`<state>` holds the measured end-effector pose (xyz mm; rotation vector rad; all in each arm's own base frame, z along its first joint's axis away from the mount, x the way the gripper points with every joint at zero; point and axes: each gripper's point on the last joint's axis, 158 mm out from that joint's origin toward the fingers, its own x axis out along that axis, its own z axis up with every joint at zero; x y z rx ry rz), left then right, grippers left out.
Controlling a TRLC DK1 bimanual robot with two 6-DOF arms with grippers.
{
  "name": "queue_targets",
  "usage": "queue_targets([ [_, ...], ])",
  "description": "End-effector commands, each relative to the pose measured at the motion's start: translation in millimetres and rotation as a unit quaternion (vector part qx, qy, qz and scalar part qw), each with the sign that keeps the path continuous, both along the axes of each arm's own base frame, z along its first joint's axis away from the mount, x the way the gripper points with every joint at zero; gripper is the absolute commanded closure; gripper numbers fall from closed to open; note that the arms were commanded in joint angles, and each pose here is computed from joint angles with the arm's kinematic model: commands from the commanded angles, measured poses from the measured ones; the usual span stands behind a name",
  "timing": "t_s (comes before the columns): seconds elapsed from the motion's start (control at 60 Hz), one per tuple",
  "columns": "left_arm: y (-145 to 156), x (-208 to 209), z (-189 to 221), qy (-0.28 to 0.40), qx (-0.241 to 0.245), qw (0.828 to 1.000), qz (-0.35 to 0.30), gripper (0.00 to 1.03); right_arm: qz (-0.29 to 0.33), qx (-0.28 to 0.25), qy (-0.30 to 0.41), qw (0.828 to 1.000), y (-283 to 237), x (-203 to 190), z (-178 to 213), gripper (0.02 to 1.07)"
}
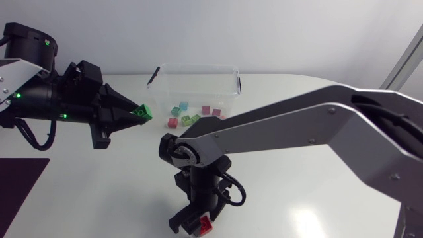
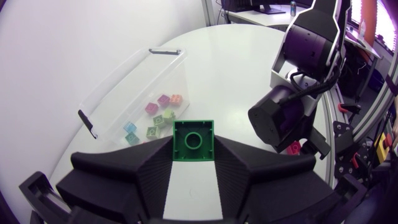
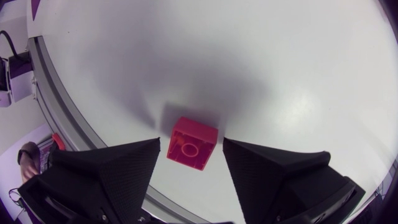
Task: Place the duplo bricks in the container
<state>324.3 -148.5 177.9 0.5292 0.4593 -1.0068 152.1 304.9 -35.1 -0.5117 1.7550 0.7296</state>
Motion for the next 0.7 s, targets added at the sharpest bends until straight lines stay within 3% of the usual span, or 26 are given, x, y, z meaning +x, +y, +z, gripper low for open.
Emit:
queue_targets([
  [0.0, 2.3, 1.6, 14.0, -0.011, -0.011, 1.0, 0.005, 0.89, -0.015, -0.017, 0.013, 1.0, -3.9, -0.8, -5.9, 0.49],
  [0.133, 4.1, 0.6, 16.0, -0.014, -0.014, 1.0, 0.006, 0.89, -0.017, -0.016, 0.012, 1.0, -3.9, 1.0, -7.5, 0.68],
  [0.383, 8.3, 17.6, 46.4, -0.048, -0.048, 0.997, 0.043, 0.89, -0.023, 0.004, -0.015, 1.0, -9.9, 8.3, 9.7, 0.71],
  [0.683, 3.3, 77.5, 73.8, -0.078, -0.12, 0.984, 0.111, 0.89, -0.08, 0.081, -0.106, 0.988, -16.0, 64.0, 82.4, 0.74],
])
